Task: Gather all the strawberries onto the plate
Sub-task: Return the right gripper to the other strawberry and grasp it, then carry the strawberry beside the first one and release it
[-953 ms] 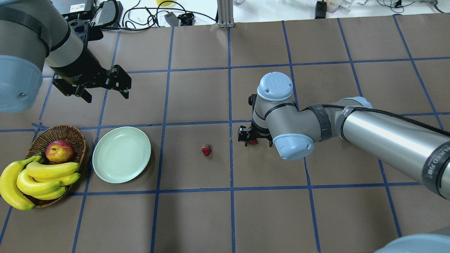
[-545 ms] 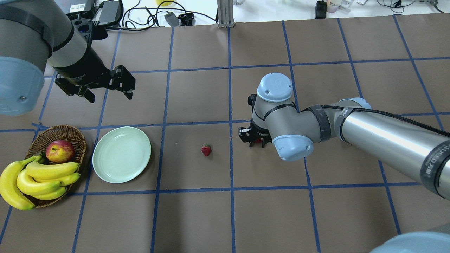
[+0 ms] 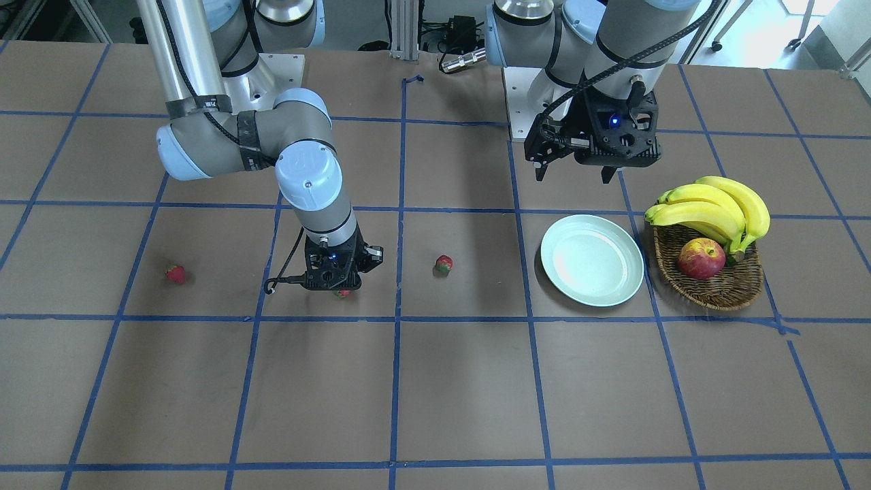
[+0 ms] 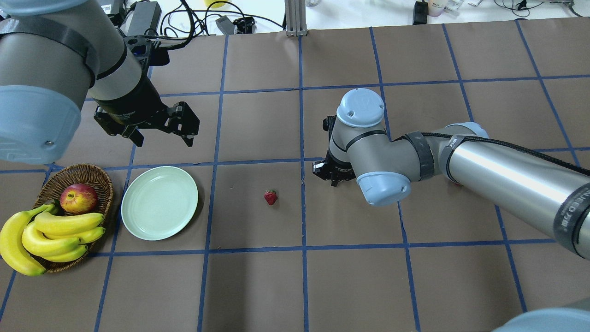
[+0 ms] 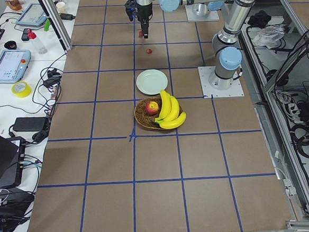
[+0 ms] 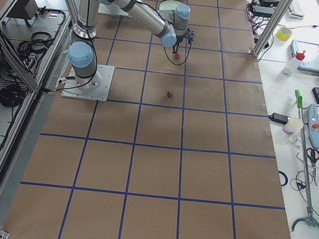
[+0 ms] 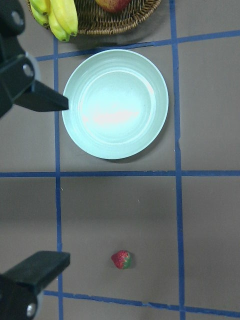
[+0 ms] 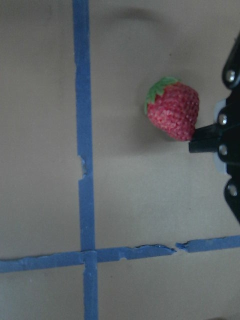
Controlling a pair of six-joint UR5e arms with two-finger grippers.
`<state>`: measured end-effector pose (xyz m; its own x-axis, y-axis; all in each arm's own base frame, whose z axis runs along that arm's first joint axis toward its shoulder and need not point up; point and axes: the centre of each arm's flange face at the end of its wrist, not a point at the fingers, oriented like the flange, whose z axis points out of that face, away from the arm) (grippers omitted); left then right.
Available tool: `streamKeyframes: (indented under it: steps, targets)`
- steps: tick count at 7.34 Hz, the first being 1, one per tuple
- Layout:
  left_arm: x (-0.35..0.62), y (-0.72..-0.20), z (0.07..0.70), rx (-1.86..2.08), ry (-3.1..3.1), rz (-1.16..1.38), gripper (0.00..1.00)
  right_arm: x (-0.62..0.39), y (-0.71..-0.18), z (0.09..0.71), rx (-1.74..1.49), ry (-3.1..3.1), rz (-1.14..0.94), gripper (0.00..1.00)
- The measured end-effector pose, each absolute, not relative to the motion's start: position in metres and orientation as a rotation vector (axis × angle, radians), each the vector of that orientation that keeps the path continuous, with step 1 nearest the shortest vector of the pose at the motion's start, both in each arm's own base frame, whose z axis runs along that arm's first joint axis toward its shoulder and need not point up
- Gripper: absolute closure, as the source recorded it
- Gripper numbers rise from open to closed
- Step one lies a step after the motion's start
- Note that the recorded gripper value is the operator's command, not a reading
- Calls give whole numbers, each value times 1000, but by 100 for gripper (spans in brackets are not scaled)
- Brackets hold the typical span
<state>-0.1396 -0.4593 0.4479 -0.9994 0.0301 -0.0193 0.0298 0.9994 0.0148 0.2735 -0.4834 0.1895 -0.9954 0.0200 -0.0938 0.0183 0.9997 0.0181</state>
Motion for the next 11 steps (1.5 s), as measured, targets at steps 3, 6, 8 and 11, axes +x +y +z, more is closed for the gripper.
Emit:
streamKeyframes:
  steps: [3, 6, 8, 11]
  targets:
    - [-135, -464, 457, 45, 3124, -51, 0, 272, -484, 191, 44, 3059, 21, 31]
    - [-131, -467, 476, 37, 3110, -133, 0, 271, -485, 189, 47, 3079, 15, 27]
    - [-131, -463, 479, 35, 3107, -108, 0, 267, -491, 191, 49, 3123, -24, 33]
    - [-129, -456, 468, 26, 3100, 3, 0, 265, -499, 184, 116, 3144, -111, 45]
